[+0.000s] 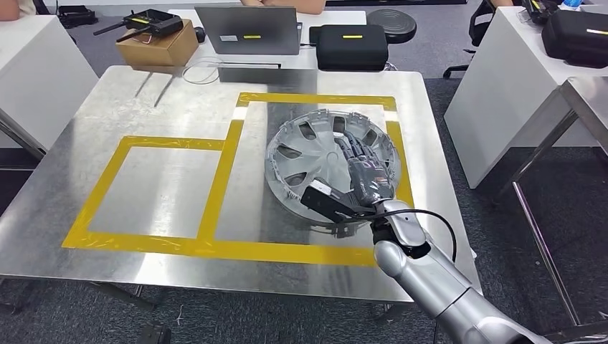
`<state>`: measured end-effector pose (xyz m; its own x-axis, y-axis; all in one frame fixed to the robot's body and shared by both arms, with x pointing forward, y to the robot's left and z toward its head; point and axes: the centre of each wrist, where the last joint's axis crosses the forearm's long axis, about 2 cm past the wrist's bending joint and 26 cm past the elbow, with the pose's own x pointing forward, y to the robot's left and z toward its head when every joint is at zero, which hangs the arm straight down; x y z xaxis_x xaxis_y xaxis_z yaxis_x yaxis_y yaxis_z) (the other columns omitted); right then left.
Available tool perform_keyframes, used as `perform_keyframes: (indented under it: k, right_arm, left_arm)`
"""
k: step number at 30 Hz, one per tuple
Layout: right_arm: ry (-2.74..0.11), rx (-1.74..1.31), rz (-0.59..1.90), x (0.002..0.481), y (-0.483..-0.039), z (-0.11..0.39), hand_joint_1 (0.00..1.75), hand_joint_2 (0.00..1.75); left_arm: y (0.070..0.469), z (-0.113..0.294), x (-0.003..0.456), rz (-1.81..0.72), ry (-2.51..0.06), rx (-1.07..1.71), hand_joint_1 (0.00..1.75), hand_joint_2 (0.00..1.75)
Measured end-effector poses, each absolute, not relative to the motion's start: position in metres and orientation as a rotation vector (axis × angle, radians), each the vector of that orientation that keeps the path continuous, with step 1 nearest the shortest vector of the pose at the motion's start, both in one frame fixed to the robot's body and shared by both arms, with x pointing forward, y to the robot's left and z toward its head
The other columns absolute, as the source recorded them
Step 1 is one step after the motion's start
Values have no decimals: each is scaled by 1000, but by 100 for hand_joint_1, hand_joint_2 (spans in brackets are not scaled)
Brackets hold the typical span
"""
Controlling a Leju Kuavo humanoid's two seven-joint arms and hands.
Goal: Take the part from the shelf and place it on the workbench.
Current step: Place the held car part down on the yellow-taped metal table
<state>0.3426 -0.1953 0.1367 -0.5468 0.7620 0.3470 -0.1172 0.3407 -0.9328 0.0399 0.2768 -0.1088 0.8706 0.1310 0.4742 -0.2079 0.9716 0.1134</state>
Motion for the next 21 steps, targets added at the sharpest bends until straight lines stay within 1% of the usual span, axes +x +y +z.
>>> perform_keyframes:
  k: [21]
  right_arm:
    - [-1739,-617,1324,342,-202,136,0,0]
  left_arm:
    - [276,-107,57,170,-507,149,0,0]
